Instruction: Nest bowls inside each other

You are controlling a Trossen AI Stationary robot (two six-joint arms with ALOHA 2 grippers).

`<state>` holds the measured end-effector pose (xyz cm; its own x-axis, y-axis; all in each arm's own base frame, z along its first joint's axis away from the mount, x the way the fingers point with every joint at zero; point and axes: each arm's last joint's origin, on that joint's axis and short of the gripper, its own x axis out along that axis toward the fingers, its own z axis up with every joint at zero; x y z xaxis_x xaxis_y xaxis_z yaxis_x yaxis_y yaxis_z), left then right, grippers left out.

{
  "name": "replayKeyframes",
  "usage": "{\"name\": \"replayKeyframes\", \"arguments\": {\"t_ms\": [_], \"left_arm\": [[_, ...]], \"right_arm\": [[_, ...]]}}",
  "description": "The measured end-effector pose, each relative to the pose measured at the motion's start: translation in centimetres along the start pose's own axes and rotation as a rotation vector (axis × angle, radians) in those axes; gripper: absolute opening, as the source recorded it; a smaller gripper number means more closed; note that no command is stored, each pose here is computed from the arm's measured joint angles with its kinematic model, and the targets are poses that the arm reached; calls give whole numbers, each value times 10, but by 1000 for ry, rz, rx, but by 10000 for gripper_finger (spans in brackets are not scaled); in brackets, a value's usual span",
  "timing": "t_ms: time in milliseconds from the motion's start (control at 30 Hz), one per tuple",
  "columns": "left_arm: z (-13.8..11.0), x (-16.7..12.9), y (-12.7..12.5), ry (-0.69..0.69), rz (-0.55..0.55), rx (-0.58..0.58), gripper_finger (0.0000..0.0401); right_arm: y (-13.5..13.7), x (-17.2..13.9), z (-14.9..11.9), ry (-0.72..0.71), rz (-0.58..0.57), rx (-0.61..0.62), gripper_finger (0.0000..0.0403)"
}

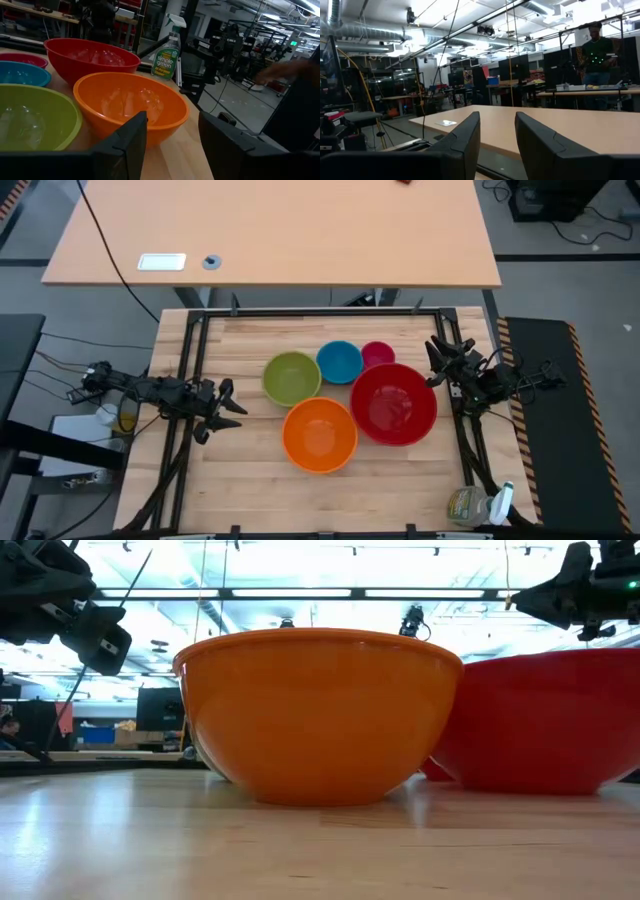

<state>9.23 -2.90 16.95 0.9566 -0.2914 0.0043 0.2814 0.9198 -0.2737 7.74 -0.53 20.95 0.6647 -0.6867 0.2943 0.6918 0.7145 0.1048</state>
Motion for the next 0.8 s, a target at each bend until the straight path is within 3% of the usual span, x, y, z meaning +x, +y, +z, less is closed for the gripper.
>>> {"name": "replayKeyframes", "arguments": {"t_ms": [467, 667, 800], "left_arm": [[0, 0, 0, -4, 8, -40, 181], [8, 0, 1, -94, 38, -20, 181], [17, -1, 0, -183, 29, -28, 181]], "right_arm": [[0, 0, 1, -8, 5, 9, 132], [-4, 0, 10, -77, -2, 126, 132], [-2, -1, 14, -136, 107, 254, 132]]}}
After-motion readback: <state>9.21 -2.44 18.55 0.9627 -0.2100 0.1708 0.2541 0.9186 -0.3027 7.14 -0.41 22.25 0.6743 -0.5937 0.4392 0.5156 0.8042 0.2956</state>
